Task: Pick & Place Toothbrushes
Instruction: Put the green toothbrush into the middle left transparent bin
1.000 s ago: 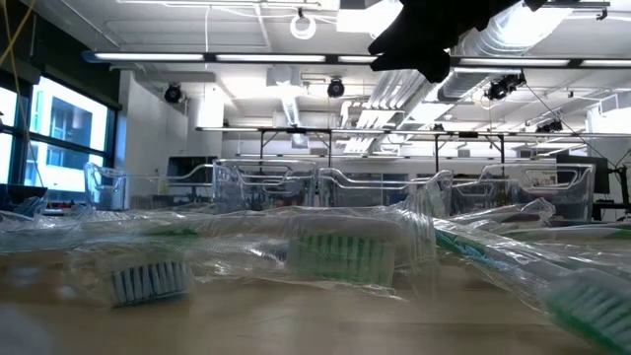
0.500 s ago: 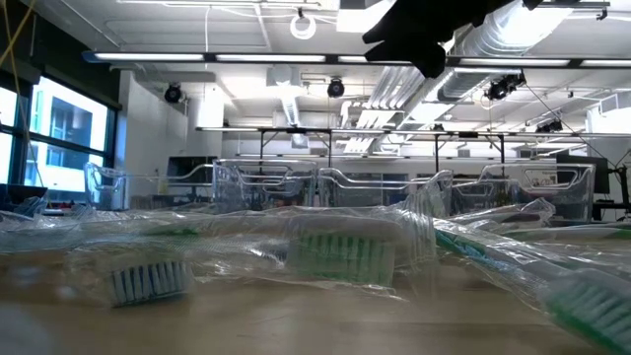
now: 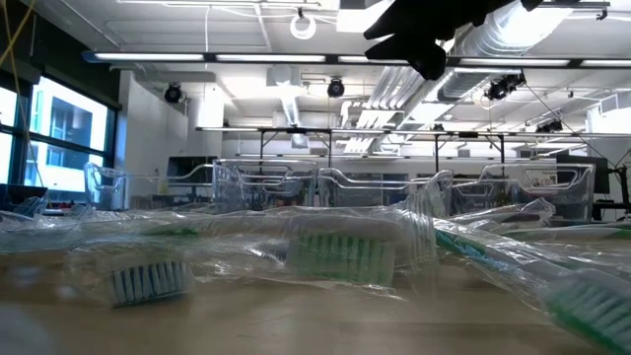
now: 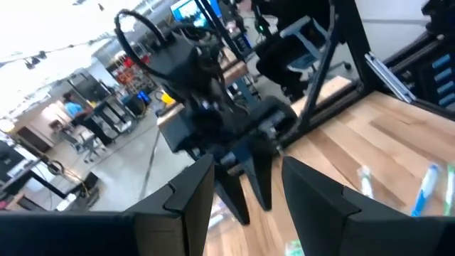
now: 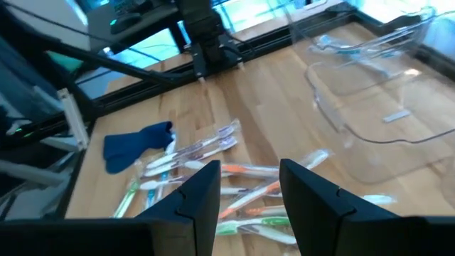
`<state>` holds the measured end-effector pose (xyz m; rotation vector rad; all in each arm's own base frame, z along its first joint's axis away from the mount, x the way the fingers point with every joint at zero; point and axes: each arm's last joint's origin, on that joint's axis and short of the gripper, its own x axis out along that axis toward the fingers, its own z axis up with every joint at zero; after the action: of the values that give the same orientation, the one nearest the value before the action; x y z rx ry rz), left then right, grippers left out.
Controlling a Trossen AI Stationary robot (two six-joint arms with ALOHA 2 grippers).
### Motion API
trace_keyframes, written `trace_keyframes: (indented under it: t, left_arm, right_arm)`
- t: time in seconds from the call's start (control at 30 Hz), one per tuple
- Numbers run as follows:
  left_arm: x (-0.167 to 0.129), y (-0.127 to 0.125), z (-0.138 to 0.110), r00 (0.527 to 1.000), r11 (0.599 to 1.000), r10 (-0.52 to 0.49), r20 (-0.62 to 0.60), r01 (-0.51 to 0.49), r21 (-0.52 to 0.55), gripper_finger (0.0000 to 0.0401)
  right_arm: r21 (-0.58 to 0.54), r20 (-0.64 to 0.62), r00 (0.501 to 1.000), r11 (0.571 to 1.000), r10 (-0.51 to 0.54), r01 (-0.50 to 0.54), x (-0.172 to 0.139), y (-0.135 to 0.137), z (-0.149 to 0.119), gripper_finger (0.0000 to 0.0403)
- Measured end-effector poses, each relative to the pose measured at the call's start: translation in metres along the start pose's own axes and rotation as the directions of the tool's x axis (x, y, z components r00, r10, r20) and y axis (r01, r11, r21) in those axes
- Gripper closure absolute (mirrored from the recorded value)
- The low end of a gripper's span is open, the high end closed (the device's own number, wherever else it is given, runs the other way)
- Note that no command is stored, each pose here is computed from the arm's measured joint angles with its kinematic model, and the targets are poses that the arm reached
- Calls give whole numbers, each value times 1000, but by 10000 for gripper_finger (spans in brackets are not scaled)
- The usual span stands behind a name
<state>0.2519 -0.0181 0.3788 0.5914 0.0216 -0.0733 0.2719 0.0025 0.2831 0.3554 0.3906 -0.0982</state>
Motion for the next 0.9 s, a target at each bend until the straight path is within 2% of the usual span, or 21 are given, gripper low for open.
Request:
trace_keyframes:
  t: [0.23, 0.43, 0.53, 0.73, 0.9]
  left_arm:
    - [6, 0, -3, 999, 999, 37, -29, -37, 2, 240]
    - [6, 0, -3, 998, 999, 45, -37, -45, -19, 240]
    - [6, 0, -3, 998, 999, 44, -37, -45, -19, 240]
    - [6, -1, -5, 998, 998, 34, -53, -36, -47, 240]
    - [6, -3, -7, 997, 999, 21, -72, -24, -46, 240]
  right_arm:
    - [-111, -26, 997, 991, 67, -69, 0, 2, -1, 264]
    - [-242, -29, 997, 968, 66, -71, 0, 2, -1, 264]
    - [-237, -74, 995, 968, 70, -86, 0, 1, -5, 264]
    - [-178, -252, 966, 979, 57, -104, 1, -4, -22, 264]
    - [-230, -344, 937, 963, 55, -140, 2, -6, -31, 264]
